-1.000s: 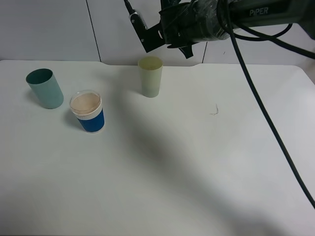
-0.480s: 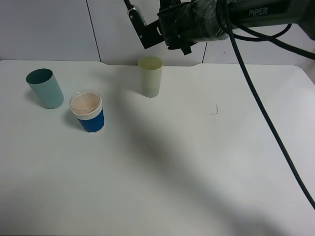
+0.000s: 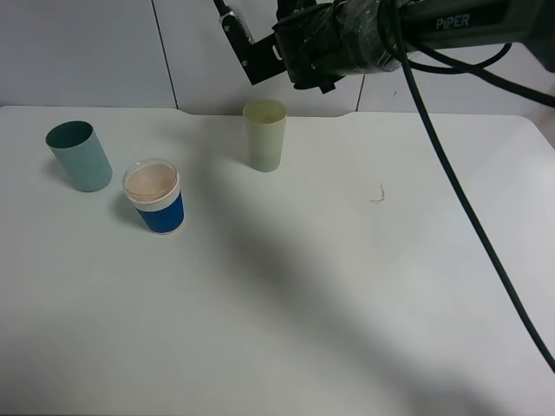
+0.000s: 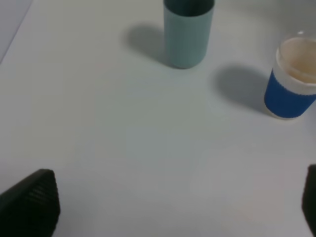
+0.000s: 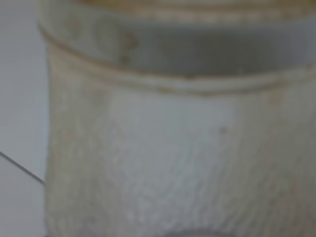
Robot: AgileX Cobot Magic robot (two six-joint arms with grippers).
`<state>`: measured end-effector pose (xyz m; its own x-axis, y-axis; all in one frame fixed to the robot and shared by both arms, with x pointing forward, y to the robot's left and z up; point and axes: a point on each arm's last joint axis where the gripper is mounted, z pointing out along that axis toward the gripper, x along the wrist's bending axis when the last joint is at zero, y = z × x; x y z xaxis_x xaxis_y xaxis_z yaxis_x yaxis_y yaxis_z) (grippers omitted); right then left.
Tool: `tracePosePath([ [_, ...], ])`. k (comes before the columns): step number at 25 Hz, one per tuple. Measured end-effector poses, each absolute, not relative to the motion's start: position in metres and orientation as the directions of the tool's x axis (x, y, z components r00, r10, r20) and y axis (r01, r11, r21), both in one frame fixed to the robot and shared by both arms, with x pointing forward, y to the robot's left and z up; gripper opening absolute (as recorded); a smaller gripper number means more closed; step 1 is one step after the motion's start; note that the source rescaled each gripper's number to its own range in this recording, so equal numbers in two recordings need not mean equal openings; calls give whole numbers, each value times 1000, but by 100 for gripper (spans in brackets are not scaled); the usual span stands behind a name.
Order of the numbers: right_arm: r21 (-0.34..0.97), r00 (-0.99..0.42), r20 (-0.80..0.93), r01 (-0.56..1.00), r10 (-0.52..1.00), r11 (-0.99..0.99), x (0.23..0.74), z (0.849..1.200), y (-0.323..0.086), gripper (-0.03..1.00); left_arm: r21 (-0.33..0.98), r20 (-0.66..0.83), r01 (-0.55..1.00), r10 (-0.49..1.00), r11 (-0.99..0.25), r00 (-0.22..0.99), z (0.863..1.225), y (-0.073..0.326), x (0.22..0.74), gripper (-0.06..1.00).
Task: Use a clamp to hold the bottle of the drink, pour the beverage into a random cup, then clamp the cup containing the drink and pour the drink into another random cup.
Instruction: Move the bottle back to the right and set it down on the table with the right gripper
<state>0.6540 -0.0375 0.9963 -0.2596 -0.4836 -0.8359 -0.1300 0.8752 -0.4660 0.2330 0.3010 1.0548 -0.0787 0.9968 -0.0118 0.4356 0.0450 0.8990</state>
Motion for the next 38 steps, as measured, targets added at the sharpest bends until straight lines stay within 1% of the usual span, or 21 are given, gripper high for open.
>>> tracePosePath([
  [17,-473,-285,-822,-138,-492,870,653,994,-38,0,899,-12,436,997,45,-79,1055,301,233,100],
  [23,-439,-316,-831,-131,-458,889,652,992,-39,0,899,-12,436,997,45,-79,1055,301,233,100],
  [27,-343,-358,-863,-104,-356,934,651,989,-39,0,899,-12,436,997,45,-79,1055,301,233,100],
  [32,-113,-413,-904,-8,-106,994,650,985,-40,0,899,-12,436,997,45,-79,1055,301,233,100],
  [38,156,-462,-864,130,199,979,647,984,-43,0,899,-12,436,997,45,-79,1055,301,233,100],
])
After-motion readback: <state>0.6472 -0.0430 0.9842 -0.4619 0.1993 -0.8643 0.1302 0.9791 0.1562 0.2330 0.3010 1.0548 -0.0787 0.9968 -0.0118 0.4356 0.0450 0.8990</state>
